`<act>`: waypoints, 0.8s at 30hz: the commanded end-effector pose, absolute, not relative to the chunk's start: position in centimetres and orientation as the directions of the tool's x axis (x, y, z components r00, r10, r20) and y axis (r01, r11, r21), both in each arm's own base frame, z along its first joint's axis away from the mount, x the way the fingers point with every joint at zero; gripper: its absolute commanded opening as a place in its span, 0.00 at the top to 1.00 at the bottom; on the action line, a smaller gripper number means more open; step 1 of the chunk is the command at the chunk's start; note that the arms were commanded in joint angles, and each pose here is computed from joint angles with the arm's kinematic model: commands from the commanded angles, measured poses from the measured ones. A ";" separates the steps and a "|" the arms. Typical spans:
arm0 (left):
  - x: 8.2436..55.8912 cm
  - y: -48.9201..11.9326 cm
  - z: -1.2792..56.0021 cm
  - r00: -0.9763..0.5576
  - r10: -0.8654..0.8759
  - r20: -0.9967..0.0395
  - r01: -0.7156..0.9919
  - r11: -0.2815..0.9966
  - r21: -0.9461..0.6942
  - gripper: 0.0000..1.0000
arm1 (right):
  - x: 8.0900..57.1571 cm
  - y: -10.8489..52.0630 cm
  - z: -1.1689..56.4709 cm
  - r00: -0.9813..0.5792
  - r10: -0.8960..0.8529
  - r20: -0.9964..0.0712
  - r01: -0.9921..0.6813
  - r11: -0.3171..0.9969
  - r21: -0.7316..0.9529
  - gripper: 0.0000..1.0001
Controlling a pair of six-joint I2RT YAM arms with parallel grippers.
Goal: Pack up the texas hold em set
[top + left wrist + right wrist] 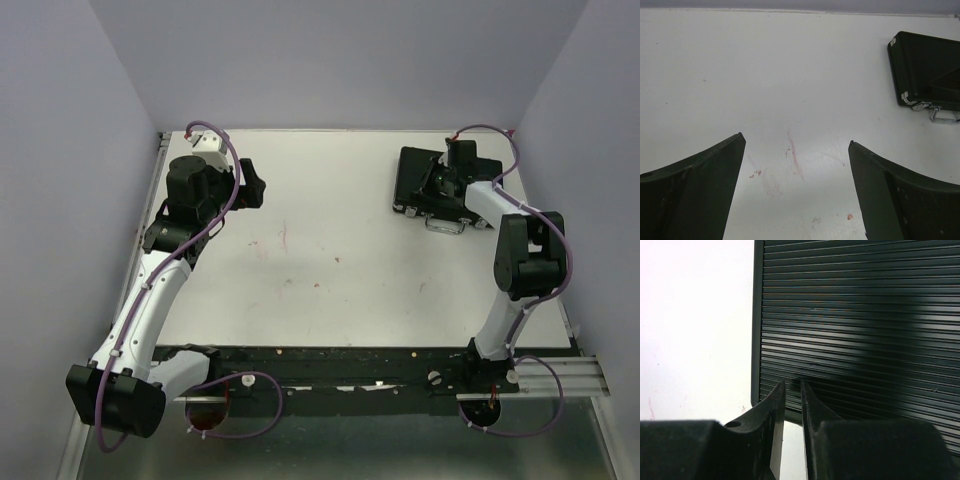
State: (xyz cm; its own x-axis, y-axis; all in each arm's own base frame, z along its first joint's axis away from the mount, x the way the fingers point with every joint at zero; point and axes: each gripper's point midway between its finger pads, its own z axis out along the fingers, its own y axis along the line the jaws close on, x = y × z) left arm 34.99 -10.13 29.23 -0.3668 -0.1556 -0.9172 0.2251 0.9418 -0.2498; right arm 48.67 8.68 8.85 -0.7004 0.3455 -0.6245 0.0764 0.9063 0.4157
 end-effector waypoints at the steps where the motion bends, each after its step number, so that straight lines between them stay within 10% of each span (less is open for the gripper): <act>1: 35.2 -9.6 29.7 -0.344 -0.155 -0.926 0.211 0.948 -0.237 0.01 | 47.9 7.8 9.8 -0.706 0.320 -0.631 0.095 0.926 0.364 0.70; 10: 35.2 -9.5 29.8 -0.331 -0.140 -0.933 0.216 0.951 -0.220 0.01 | 46.9 4.9 15.5 -0.624 0.300 -0.722 0.148 0.952 0.268 0.44; 24: 32.8 -9.5 32.5 -0.178 -0.120 -0.977 0.286 0.944 -0.168 0.01 | 41.2 1.4 28.1 -0.337 0.279 -0.899 0.147 0.959 0.243 0.38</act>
State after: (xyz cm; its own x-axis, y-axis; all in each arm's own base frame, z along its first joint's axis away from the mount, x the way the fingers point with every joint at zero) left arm 33.91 -9.70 30.50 -0.2784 -0.1344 -0.9510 0.2547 0.9444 -0.2080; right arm 43.42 2.32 26.47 -0.3955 0.3115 -0.8640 0.1457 0.9501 0.2758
